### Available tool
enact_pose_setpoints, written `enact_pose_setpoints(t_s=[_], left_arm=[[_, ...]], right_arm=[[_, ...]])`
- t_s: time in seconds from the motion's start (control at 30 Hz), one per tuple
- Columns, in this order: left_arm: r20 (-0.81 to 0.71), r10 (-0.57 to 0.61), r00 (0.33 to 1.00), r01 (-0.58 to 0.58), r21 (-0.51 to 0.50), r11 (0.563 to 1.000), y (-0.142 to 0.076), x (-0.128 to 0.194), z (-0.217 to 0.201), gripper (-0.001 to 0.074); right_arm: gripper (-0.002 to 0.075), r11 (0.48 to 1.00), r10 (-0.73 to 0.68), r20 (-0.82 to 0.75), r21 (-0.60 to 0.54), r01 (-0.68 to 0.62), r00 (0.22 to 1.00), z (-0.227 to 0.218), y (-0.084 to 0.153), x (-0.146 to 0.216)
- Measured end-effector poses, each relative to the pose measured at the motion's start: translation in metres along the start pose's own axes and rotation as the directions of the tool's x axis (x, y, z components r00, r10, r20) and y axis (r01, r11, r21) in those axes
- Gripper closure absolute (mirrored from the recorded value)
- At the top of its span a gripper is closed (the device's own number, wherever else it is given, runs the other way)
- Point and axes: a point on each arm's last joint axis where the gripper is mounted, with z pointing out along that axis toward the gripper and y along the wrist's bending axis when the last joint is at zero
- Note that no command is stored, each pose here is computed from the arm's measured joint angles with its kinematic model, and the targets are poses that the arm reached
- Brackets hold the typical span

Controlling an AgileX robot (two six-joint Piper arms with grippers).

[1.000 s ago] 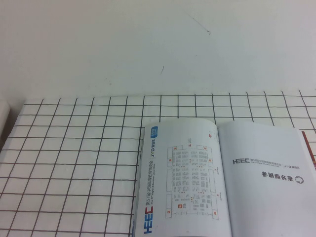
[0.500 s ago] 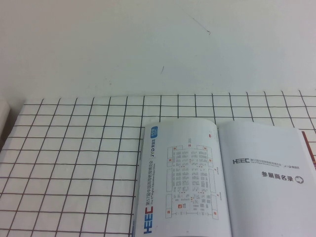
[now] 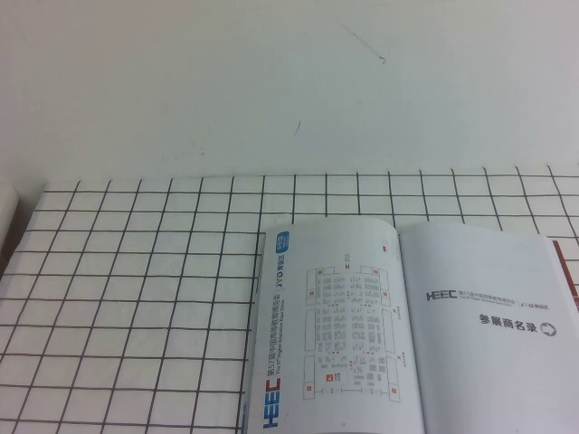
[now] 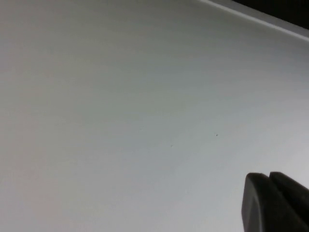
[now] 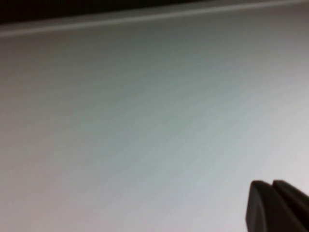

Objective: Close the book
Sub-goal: 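Close the open booklet and leave it lying on the table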

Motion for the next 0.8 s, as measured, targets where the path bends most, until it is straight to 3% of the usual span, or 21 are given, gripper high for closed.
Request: enact_pose_setpoints(t_s=[0.13, 0.23, 0.3, 0.43, 0.5, 0.57, 0.67, 0.8], left_arm=[[-0.06, 0.069, 0.996, -0.069, 0.005, 0.998, -0.006, -0.011, 0.011, 0.0739], [-0.229, 0.074, 0.971, -0.084, -0.037, 0.996, 0.0, 0.007, 0.02, 0.0738], [-0.423, 0.055, 0.904, -0.101, -0.087, 0.991, 0.008, 0.031, 0.022, 0.0738], [-0.775, -0.027, 0.631, -0.174, -0.176, 0.969, 0.024, 0.076, 0.01, 0.0738], [-0.887, -0.085, 0.453, -0.22, -0.203, 0.954, 0.031, 0.096, -0.002, 0.0738], [-0.937, -0.128, 0.324, -0.253, -0.216, 0.943, 0.036, 0.111, -0.011, 0.0738], [-0.957, -0.172, 0.235, -0.266, -0.233, 0.935, 0.042, 0.129, -0.02, 0.0738], [-0.951, -0.267, 0.154, -0.229, -0.297, 0.927, 0.045, 0.151, -0.03, 0.0738]], right_arm=[[0.0729, 0.999, -0.002, -0.242, 0.035, 0.01, 0.97, 0.027, -0.004, 0.015], [0.0729, 0.998, 0.016, -0.459, 0.066, 0.016, 0.889, 0.034, -0.008, 0.045], [0.0729, 0.996, 0.031, -0.606, 0.088, 0.028, 0.795, 0.032, -0.01, 0.065], [0.0729, 0.99, 0.062, -0.872, 0.116, 0.082, 0.485, 0.014, -0.015, 0.1], [0.0729, 0.988, 0.075, -0.94, 0.116, 0.106, 0.332, 0.003, -0.017, 0.112], [0.0729, 0.986, 0.084, -0.966, 0.115, 0.117, 0.245, -0.003, -0.018, 0.121], [0.0729, 0.986, 0.098, -0.98, 0.12, 0.116, 0.176, -0.011, -0.018, 0.13], [0.0729, 0.986, 0.124, -0.982, 0.139, 0.097, 0.146, -0.016, -0.016, 0.136]])
